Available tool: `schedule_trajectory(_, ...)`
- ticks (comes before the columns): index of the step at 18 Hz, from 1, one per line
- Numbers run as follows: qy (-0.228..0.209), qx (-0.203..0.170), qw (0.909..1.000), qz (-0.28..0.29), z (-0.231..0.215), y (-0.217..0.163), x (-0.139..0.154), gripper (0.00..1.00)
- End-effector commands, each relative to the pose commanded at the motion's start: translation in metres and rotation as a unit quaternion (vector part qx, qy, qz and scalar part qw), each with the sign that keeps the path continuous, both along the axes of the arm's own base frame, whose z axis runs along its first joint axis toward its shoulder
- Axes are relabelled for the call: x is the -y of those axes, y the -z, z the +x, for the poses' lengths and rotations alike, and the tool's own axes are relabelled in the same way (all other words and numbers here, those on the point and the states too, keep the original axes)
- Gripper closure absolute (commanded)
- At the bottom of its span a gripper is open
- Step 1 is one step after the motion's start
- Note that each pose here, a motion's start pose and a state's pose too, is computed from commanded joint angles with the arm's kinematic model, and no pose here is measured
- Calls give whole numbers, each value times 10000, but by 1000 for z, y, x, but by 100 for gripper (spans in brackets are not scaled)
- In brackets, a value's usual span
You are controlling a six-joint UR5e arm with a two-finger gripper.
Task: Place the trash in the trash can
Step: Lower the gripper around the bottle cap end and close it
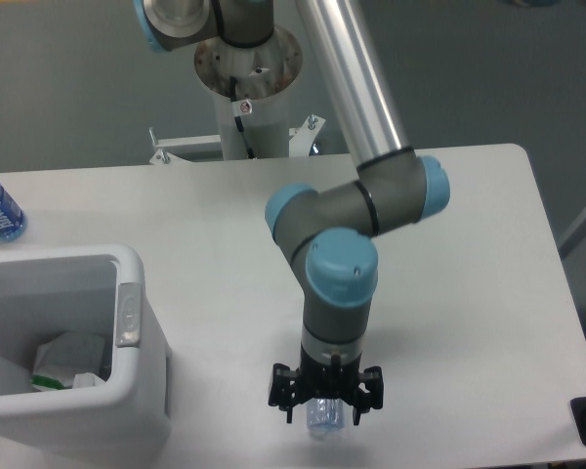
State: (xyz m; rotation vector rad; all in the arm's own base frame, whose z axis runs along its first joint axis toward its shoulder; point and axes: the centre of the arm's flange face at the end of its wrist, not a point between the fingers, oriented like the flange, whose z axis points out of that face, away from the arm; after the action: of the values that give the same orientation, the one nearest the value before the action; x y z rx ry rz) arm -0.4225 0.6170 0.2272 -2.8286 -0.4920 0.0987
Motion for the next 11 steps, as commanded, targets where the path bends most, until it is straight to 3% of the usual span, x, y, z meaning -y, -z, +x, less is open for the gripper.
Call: schedule_trajectory(11,89,-122,9988,-460,1,34,3,0)
